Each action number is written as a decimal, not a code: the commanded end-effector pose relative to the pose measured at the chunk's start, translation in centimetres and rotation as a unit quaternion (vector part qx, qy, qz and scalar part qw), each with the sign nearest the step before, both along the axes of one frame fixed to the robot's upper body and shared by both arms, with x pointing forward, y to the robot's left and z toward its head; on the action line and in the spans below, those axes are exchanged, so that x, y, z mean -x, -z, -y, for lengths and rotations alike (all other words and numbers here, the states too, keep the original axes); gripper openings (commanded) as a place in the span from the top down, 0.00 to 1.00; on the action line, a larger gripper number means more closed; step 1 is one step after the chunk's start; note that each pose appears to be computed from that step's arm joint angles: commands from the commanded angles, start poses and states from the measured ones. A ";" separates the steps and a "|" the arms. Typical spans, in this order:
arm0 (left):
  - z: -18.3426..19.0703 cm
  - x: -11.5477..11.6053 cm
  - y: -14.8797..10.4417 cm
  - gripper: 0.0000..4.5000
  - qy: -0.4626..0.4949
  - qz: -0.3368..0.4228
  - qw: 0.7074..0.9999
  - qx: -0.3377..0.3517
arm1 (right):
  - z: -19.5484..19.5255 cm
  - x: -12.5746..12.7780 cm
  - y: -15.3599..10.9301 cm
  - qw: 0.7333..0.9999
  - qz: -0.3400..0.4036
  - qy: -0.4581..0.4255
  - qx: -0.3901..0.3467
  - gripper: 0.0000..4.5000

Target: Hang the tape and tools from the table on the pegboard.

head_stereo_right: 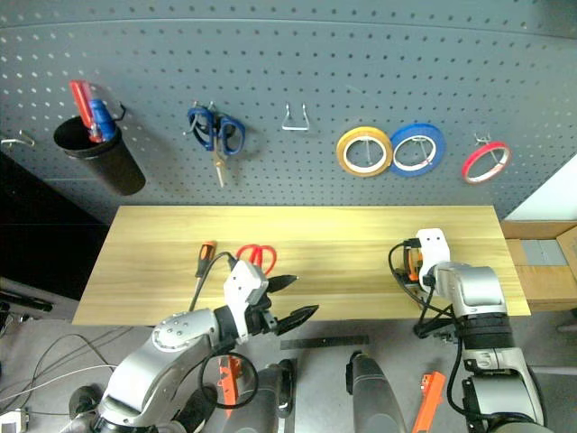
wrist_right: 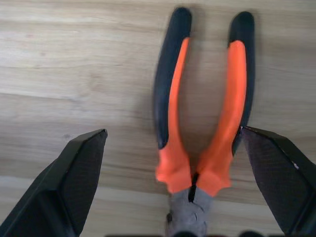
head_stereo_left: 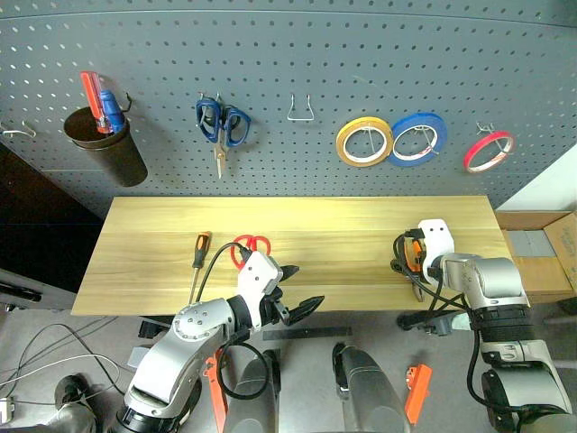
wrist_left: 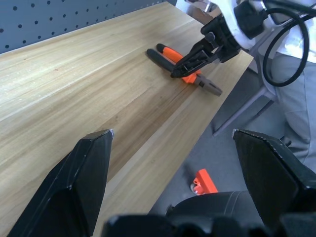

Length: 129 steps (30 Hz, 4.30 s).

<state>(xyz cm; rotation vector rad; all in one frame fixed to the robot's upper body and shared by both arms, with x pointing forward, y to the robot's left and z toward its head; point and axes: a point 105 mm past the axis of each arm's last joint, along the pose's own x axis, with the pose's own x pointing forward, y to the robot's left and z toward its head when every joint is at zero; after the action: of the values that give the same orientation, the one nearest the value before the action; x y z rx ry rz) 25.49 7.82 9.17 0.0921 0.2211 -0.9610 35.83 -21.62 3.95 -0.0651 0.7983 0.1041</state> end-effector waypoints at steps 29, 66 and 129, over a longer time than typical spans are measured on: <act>-2.2 -2.2 -3.8 0.07 -0.022 0.048 0.998 0.032 | -1.9 0.5 -1.2 0.991 -0.001 -0.129 -0.026 0.56; -8.2 -6.4 -10.0 0.07 -0.251 0.229 0.935 0.100 | -22.4 -5.6 -26.9 0.735 0.553 -0.370 -0.134 0.56; -7.7 -4.8 -11.5 0.07 -0.330 0.290 0.893 0.098 | -20.8 -7.7 -27.1 0.750 0.609 -0.194 -0.172 0.56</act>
<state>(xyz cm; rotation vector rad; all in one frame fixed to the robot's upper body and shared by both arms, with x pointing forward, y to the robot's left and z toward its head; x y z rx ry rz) 31.12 15.70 19.32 0.0973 -0.3305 -0.2271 44.45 -0.97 28.73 0.0525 -0.4968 0.5366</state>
